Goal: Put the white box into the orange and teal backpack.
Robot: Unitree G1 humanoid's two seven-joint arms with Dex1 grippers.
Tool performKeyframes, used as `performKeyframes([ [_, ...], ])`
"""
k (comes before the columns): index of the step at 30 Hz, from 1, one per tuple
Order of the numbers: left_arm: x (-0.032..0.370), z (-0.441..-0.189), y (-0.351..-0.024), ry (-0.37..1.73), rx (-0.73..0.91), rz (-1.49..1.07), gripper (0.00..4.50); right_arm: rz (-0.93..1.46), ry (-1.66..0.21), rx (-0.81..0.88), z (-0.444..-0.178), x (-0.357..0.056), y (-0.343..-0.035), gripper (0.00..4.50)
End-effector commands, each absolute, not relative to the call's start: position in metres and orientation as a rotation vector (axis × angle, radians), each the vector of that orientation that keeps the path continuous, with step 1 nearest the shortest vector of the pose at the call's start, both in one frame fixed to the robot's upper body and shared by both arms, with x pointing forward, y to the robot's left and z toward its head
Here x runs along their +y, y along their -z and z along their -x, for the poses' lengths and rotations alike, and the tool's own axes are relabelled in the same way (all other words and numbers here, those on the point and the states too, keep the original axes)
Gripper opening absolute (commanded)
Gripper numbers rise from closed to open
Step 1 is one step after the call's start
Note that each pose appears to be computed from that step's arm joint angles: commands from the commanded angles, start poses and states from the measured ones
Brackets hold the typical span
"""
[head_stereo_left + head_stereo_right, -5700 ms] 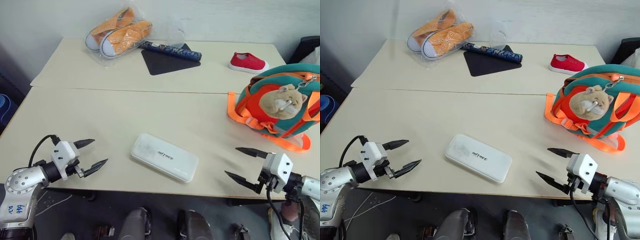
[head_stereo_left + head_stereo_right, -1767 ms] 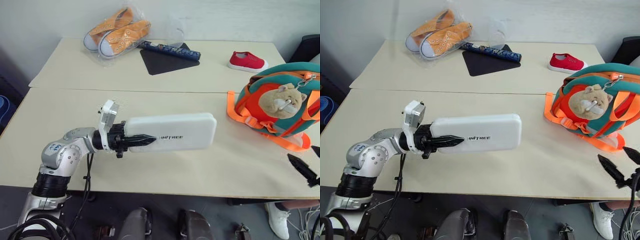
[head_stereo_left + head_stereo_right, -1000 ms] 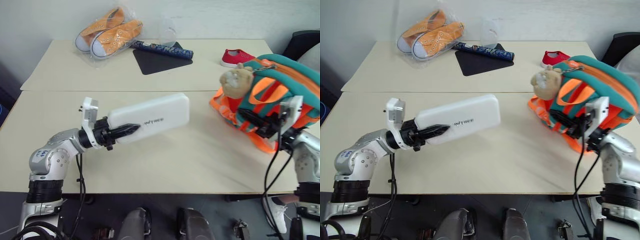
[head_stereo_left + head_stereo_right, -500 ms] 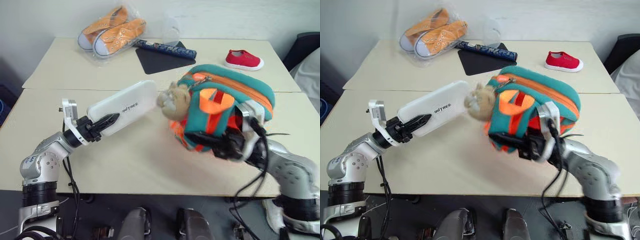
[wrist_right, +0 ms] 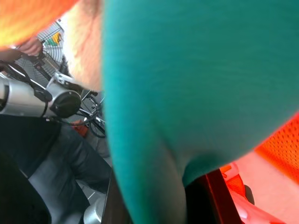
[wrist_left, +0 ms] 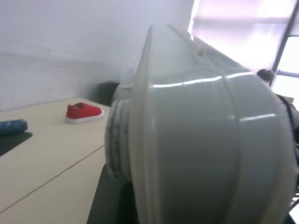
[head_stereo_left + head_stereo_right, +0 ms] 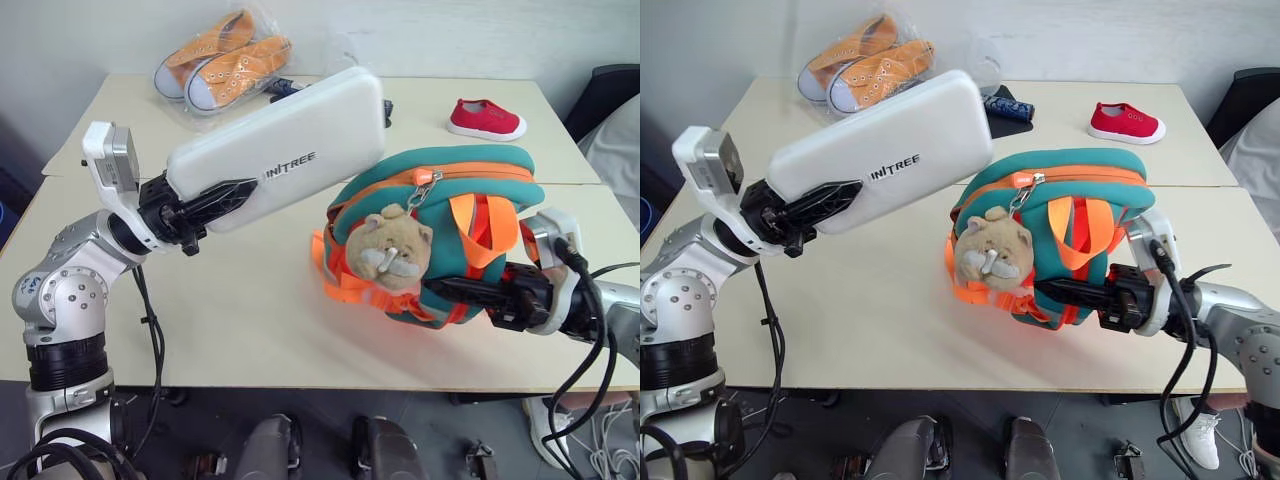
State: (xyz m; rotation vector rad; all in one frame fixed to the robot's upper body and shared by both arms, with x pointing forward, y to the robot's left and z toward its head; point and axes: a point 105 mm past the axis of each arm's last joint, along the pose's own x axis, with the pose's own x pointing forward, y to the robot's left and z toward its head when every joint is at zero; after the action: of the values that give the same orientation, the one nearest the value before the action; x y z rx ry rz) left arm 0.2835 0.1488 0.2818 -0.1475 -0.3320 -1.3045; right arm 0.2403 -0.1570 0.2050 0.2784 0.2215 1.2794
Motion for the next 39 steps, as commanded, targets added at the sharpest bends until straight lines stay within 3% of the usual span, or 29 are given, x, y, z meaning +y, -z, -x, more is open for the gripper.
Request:
performKeyframes([
  [1,0.127,-0.265,-0.27,1.472,-0.264,0.03,1.17,-0.251,-1.289,0.175,-0.241,-0.155,-0.211,0.06],
  [4,0.125,-0.267,-0.241,1.529,-0.148,-0.118,1.17,-0.238,-1.286,0.178,-0.243,-0.156,-0.21,0.06],
  [10,0.124,-0.305,-0.218,1.4,-0.089,-0.366,1.17,-0.229,-1.276,0.171,-0.246,-0.157,-0.21,0.06],
  [12,0.121,-0.316,-0.218,1.357,-0.102,-0.412,1.17,-0.226,-1.277,0.172,-0.245,-0.156,-0.21,0.06],
  [16,0.117,-0.334,-0.253,1.26,-0.253,-0.343,1.17,-0.22,-1.265,0.179,-0.241,-0.159,-0.21,0.06],
  [20,0.122,-0.318,-0.267,1.358,-0.337,-0.365,1.17,-0.225,-1.255,0.172,-0.24,-0.162,-0.213,0.06],
  [27,0.151,-0.321,-0.282,1.314,-0.377,-0.389,1.17,-0.231,-1.229,0.138,-0.244,-0.163,-0.218,0.06],
  [39,0.164,-0.313,-0.272,1.404,-0.278,-0.472,1.17,-0.231,-1.209,0.121,-0.248,-0.163,-0.217,0.06],
])
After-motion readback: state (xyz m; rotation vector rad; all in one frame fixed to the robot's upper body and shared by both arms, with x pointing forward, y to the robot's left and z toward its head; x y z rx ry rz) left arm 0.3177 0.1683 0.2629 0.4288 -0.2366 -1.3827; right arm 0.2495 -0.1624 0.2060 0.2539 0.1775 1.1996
